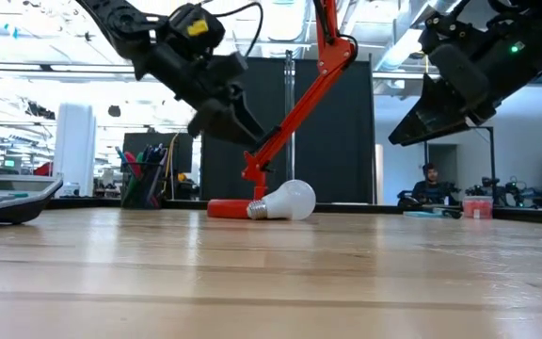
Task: Screw lightbulb
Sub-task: Prepare the red desk lamp
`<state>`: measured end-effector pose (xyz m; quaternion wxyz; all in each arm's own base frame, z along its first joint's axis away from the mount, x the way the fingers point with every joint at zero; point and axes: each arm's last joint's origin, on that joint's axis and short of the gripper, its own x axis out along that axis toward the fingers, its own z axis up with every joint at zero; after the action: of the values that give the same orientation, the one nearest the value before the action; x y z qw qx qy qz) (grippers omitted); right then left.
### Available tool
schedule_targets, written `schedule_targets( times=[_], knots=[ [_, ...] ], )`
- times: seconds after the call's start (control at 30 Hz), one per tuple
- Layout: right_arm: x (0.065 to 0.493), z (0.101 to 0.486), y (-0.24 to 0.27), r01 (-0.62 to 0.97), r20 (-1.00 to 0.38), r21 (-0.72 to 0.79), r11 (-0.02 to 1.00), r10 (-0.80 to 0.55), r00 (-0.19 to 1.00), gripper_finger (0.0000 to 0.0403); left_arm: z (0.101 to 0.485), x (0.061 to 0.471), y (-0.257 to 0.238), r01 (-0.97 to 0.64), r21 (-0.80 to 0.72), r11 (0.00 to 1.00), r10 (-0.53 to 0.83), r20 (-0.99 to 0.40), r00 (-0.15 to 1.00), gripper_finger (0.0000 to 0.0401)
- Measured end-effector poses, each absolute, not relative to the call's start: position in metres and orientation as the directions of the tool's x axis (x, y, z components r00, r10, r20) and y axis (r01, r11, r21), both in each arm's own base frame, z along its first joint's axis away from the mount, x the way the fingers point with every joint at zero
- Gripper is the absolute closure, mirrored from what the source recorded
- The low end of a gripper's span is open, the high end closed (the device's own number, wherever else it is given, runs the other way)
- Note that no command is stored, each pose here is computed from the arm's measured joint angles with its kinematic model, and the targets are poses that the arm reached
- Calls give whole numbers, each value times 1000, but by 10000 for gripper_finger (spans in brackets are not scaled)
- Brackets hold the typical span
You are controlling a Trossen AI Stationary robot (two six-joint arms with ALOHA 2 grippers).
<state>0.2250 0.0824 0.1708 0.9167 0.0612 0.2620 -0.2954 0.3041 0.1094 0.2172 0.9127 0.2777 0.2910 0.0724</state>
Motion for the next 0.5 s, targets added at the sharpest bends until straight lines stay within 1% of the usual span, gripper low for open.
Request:
schedule_targets(
  times=[0.07,0.2,0.27,0.4,0.43,0.5],
  knots=[
    [225,170,83,569,-530,-20,822,-491,691,198,217,307,110,26,520,854,273,-490,828,115],
    [225,170,84,552,-549,-4,834,-463,696,198,221,310,106,130,432,893,99,-469,878,111],
    [226,170,83,546,-555,-1,838,-455,696,198,221,311,106,142,433,890,84,-463,882,111],
    [228,172,80,533,-559,13,846,-436,705,198,215,314,115,112,438,892,109,-450,887,111],
    [229,173,80,523,-556,14,852,-429,712,198,212,317,119,105,437,893,101,-423,901,111],
    [232,175,81,495,-548,29,868,-400,734,198,204,321,126,92,406,909,92,-410,907,111]
  ],
)
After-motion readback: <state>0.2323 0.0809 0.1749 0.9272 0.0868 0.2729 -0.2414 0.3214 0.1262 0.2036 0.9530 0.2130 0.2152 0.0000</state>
